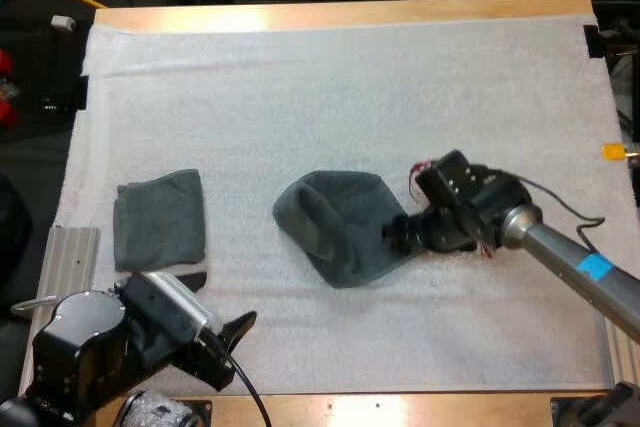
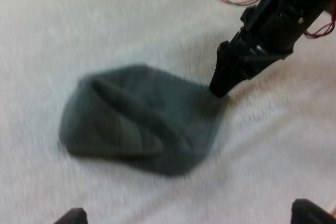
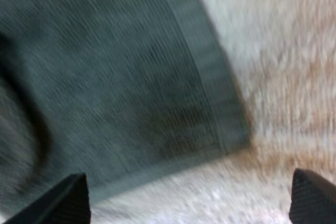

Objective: Pick towel from pile, fold and stack

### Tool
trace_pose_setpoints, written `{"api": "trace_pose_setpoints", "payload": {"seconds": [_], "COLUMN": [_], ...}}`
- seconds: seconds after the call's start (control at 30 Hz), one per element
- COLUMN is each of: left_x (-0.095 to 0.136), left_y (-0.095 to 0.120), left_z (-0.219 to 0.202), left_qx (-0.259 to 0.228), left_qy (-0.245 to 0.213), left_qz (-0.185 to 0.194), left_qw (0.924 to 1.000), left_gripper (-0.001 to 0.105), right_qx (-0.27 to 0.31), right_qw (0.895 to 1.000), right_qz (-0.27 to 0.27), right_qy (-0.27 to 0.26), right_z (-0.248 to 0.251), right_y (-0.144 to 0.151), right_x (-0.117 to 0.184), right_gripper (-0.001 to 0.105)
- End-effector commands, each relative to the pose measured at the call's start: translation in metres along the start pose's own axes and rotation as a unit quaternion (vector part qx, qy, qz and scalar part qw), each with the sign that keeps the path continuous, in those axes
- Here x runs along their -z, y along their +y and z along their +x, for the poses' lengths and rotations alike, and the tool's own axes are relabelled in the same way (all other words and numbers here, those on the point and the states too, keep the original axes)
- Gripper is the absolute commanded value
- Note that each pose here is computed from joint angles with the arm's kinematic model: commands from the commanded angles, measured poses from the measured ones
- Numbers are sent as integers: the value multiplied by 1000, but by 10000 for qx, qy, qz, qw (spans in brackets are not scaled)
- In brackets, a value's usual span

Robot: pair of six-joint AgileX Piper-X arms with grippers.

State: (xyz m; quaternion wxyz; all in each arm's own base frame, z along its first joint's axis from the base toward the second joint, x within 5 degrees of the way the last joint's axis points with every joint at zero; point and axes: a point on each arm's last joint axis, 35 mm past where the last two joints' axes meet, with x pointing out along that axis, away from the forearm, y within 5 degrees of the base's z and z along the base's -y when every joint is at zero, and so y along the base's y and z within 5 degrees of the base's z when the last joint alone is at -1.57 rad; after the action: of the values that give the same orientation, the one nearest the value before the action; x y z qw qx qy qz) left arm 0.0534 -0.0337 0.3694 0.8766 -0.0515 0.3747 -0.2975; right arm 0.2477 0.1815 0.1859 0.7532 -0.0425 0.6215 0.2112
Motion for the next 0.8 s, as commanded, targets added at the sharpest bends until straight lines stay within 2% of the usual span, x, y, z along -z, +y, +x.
{"api": "trace_pose_setpoints", "payload": {"seconds": [0.0,0.2,0.3,0.37,0.47,0.67,0.73,0.77], "left_x": [2,11,12,13,14,16,17,17], "left_y": [-1,1,0,0,-2,-6,-6,-6], "left_z": [-1,-2,-2,-2,-3,-4,-4,-4], "left_qx": [24,-32,-19,86,327,980,975,974], "left_qy": [130,496,551,590,649,827,852,852], "left_qz": [-72,-195,-245,-259,-286,-397,-484,-496], "left_qw": [9999,9986,9982,9979,9969,9909,9904,9904], "left_gripper": [72,72,72,72,72,72,72,72], "right_qx": [-18,-118,-202,-293,-284,-205,-166,-168], "right_qw": [10000,9994,9980,9972,9969,9972,9972,9972], "right_qz": [-39,174,315,393,546,680,681,679], "right_qy": [-15,-283,-513,-562,-491,-250,-264,-274], "right_z": [3,19,23,28,39,55,55,54], "right_y": [-2,-8,-8,-8,-9,-12,-12,-12], "right_x": [3,11,10,7,6,9,9,9], "right_gripper": [74,73,65,57,49,47,40,31]}}
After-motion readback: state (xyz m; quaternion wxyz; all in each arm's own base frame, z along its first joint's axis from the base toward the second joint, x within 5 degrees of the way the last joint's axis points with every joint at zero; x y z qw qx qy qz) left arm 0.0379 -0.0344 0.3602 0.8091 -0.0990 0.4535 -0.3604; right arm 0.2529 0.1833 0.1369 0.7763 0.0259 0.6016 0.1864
